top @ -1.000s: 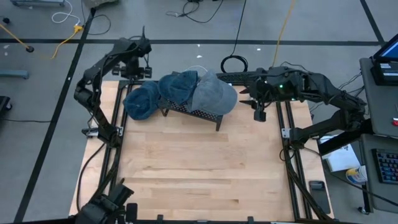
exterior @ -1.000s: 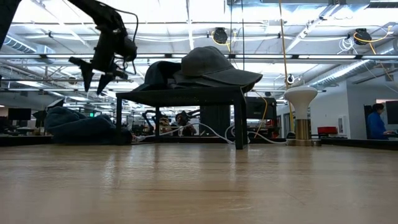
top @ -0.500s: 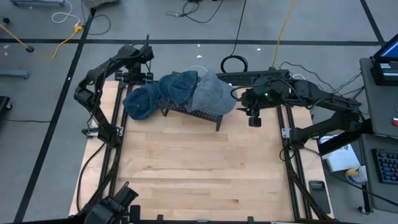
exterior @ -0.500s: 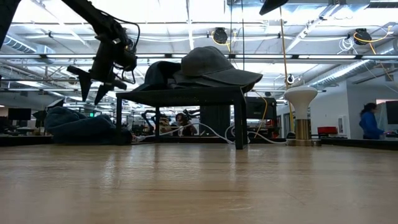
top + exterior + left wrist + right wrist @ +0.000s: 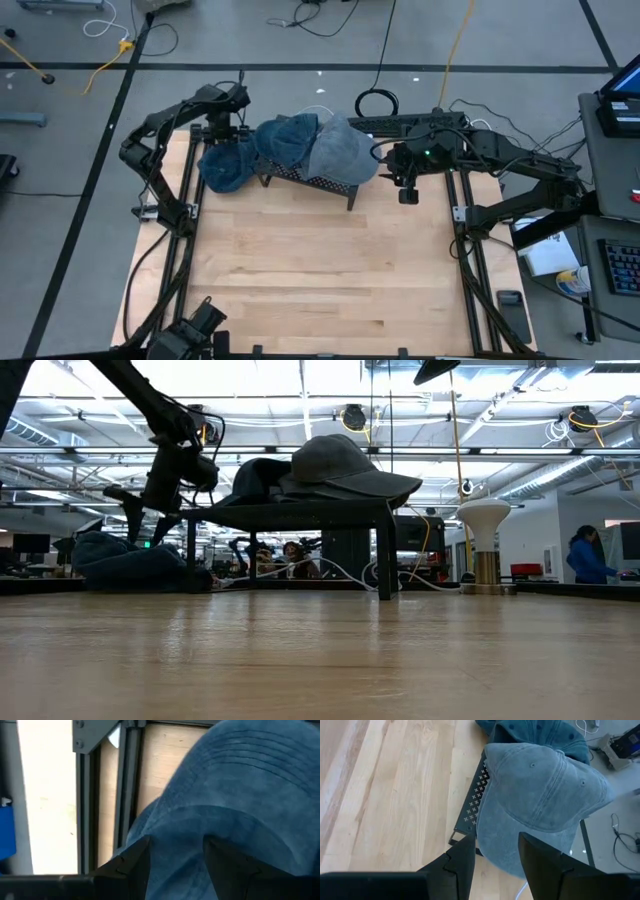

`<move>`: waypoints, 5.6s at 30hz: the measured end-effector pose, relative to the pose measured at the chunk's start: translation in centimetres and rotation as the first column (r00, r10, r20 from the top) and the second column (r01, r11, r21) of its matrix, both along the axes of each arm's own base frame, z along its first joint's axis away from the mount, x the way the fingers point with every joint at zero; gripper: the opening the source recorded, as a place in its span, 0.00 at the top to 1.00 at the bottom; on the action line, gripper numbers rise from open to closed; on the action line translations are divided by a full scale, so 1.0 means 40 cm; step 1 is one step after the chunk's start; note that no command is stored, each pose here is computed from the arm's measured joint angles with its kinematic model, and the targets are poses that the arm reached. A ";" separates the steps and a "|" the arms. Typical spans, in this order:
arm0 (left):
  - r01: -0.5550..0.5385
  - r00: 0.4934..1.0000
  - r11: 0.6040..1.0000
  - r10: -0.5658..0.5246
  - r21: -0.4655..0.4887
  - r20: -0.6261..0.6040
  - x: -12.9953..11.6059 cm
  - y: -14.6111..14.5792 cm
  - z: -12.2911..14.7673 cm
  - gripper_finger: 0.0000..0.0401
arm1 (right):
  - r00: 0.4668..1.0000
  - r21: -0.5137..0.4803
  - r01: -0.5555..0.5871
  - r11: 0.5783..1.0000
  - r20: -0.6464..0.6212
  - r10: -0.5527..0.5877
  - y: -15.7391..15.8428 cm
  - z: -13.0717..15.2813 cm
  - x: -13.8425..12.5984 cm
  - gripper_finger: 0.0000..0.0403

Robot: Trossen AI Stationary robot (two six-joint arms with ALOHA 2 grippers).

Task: Pick & Place hat
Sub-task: Stack the blue cap on the blue cap on the shelf

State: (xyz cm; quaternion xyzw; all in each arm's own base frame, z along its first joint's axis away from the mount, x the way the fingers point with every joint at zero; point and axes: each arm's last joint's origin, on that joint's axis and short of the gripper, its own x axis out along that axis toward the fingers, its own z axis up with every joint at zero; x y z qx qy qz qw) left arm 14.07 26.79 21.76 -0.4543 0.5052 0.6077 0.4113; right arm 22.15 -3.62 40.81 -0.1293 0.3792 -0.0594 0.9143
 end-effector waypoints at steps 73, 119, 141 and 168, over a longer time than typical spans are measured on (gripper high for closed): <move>-0.105 0.551 0.792 -0.457 0.602 0.698 -0.079 -0.426 0.566 1.00 | 0.962 0.108 -0.103 0.989 0.262 0.072 0.015 0.064 -0.014 0.65; 0.281 0.167 0.524 -0.851 0.804 0.497 0.377 -0.511 0.743 1.00 | 0.677 0.680 -0.233 0.695 0.627 -0.386 -0.006 0.188 0.025 0.27; 0.065 0.088 0.492 -0.869 0.868 0.486 0.392 -0.507 0.798 1.00 | 0.631 0.441 -0.170 0.881 0.736 -0.246 0.040 0.192 0.046 0.42; 0.004 0.032 0.509 -0.860 0.861 0.509 0.393 -0.476 0.810 0.43 | 0.603 0.264 -0.061 0.962 0.778 -0.176 0.031 0.246 -0.187 0.99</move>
